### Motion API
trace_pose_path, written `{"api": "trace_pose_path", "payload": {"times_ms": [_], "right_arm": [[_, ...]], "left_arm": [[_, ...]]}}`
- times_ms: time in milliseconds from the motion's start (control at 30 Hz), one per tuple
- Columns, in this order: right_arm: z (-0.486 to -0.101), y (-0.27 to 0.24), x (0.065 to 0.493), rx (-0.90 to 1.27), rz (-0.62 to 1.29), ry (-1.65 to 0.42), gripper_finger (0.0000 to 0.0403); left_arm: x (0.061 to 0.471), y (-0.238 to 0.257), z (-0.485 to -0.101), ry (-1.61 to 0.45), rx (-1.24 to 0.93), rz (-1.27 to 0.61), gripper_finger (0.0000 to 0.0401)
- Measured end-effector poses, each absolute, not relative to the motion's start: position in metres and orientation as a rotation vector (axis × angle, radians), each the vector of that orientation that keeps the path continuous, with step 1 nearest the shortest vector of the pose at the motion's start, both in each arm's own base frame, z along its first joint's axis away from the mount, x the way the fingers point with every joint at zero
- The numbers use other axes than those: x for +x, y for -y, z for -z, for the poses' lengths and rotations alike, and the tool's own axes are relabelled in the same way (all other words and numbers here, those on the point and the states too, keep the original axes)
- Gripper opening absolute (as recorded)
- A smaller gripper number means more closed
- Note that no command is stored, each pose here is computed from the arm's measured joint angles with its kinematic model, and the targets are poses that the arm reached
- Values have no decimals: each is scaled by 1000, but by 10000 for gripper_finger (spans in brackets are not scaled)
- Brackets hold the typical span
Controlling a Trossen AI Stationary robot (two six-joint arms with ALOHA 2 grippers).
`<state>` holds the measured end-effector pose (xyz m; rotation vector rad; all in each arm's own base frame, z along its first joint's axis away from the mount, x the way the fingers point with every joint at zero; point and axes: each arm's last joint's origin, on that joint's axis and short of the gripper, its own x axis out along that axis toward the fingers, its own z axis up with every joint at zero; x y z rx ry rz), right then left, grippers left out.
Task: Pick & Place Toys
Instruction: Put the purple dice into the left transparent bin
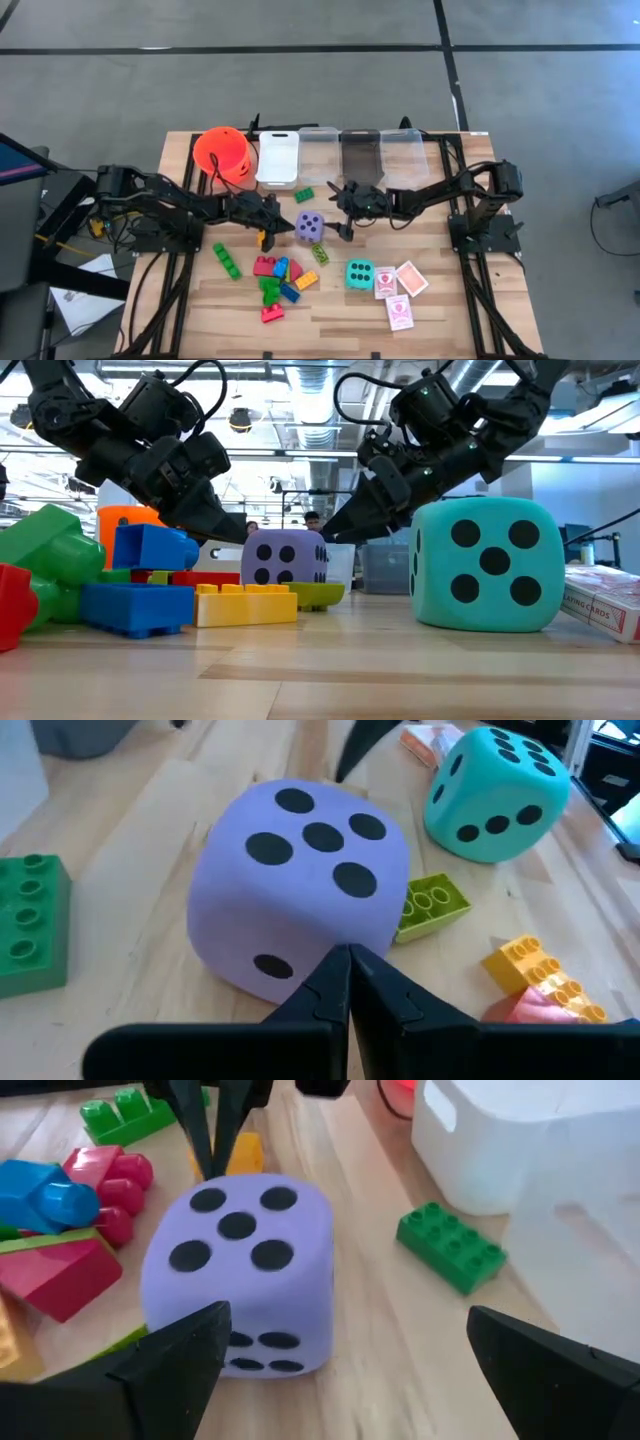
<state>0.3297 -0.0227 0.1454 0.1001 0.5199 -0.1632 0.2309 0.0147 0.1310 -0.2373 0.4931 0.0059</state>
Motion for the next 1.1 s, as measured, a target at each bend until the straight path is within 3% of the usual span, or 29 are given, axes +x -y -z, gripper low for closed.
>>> {"api": "trace_pose_path", "payload": {"times_ms": [267, 433, 700, 1100], "right_arm": [[-157, 9, 321, 191, 165, -568, 400], [-160, -11, 320, 149, 209, -549, 400], [-159, -28, 318, 145, 229, -546, 400], [-160, -30, 319, 167, 229, -528, 400]], "left_arm": [[231, -17, -132, -478, -234, -77, 0], [232, -12, -132, -482, -254, -29, 0], [232, -13, -132, -472, -304, -128, 0], [235, 7, -139, -402, -310, -47, 0]]}}
